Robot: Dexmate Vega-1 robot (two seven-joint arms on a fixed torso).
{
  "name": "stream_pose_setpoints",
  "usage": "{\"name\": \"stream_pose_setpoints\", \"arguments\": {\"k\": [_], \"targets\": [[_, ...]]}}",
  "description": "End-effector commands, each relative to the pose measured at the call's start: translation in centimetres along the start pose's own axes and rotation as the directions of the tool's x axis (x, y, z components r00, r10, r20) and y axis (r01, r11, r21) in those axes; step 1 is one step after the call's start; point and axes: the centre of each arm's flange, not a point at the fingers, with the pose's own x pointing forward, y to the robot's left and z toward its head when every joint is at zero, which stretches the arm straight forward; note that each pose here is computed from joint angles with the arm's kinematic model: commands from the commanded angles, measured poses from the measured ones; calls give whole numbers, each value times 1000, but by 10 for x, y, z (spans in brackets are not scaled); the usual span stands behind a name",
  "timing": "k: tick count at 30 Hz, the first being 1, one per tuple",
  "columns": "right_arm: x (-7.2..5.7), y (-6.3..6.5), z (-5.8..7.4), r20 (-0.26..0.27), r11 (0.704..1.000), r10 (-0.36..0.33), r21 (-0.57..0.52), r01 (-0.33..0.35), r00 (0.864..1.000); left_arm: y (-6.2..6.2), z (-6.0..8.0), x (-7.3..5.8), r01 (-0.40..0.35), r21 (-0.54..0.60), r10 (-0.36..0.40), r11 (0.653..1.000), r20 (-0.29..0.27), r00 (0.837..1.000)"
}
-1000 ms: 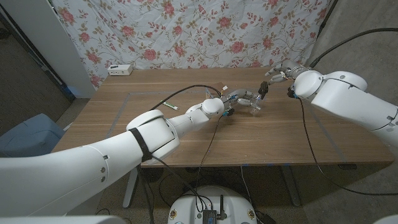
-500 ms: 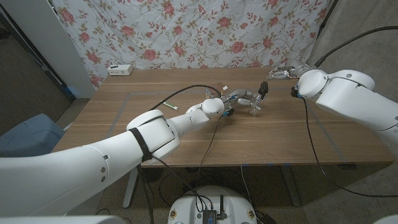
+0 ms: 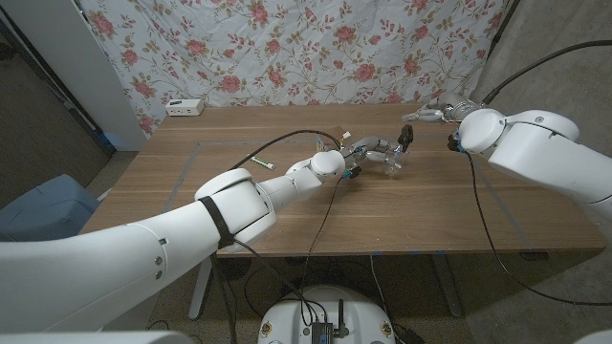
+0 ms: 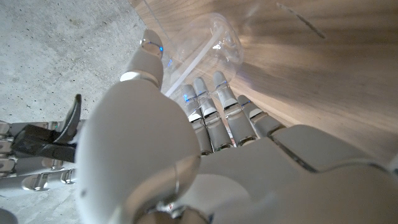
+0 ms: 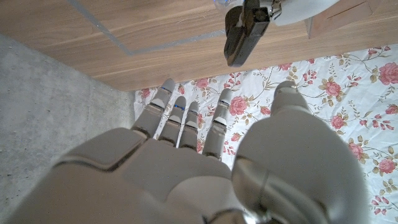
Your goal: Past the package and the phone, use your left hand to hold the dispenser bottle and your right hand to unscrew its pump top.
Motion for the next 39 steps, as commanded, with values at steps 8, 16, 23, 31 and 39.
{"name": "stream_pose_setpoints", "arguments": {"k": [8,16,23,31,39], "targets": [[12,-1,0,-54,991,131,-28,-133,990,0,1,2,2,0,-2,1000,-12,1000],[14,0,0,-76,989,142,-38,-145,987,1,0,2,-1,1,1,1000,-14,1000],[16,3,-1,-90,986,155,-41,-159,984,1,-1,0,0,0,0,1000,-5,1000],[17,8,-2,-95,985,161,-39,-165,982,1,-1,-1,2,2,-2,1000,4,1000],[18,11,-3,-98,986,156,-43,-161,983,0,-1,-3,6,1,-6,1000,20,1000]]}}
